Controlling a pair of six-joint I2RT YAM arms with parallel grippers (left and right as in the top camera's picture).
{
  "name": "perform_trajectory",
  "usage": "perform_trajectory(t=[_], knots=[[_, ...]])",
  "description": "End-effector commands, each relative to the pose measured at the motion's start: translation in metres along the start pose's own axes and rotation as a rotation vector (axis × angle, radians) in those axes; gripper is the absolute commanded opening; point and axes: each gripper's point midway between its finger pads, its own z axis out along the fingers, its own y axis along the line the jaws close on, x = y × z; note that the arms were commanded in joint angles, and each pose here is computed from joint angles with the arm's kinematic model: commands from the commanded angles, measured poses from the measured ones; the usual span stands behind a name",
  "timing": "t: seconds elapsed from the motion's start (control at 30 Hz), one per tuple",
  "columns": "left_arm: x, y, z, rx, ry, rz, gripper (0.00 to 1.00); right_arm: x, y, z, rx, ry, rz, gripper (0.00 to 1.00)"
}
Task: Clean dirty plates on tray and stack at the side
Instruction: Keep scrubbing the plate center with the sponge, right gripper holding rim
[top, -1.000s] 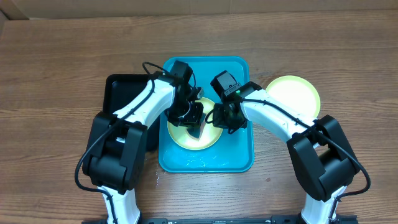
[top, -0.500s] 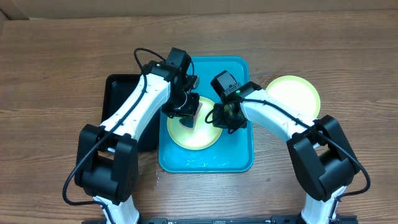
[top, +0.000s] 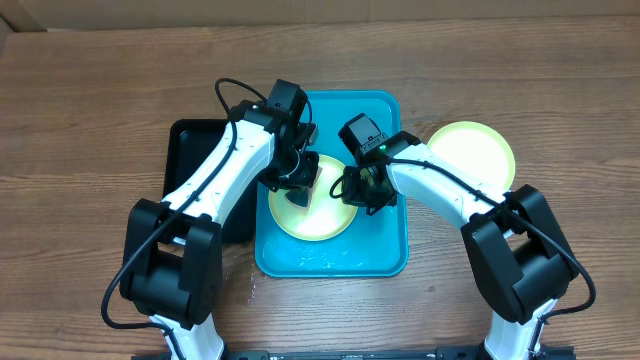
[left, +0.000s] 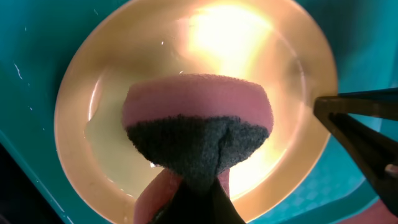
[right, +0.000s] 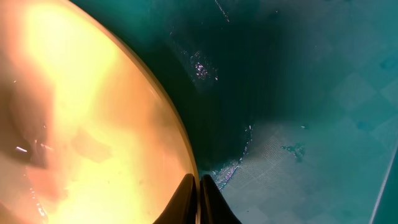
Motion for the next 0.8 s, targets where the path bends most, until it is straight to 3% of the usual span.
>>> perform_trajectory(t=[0.0, 0.47, 0.77], knots=[[0.004, 0.0, 0.003, -0.017, -0.003, 0.002, 0.04, 0.0, 0.004, -0.006, -0.013, -0.017, -0.01, 0.04], [0.009, 0.005, 0.032, -0.015, -0.029, 0.015, 0.04, 0.0, 0.004, -0.006, -0.013, -0.017, -0.01, 0.04], [0.008, 0.033, 0.037, -0.166, -0.063, -0.055, 0.04, 0.0, 0.004, -0.006, -0.013, -0.018, -0.009, 0.04]])
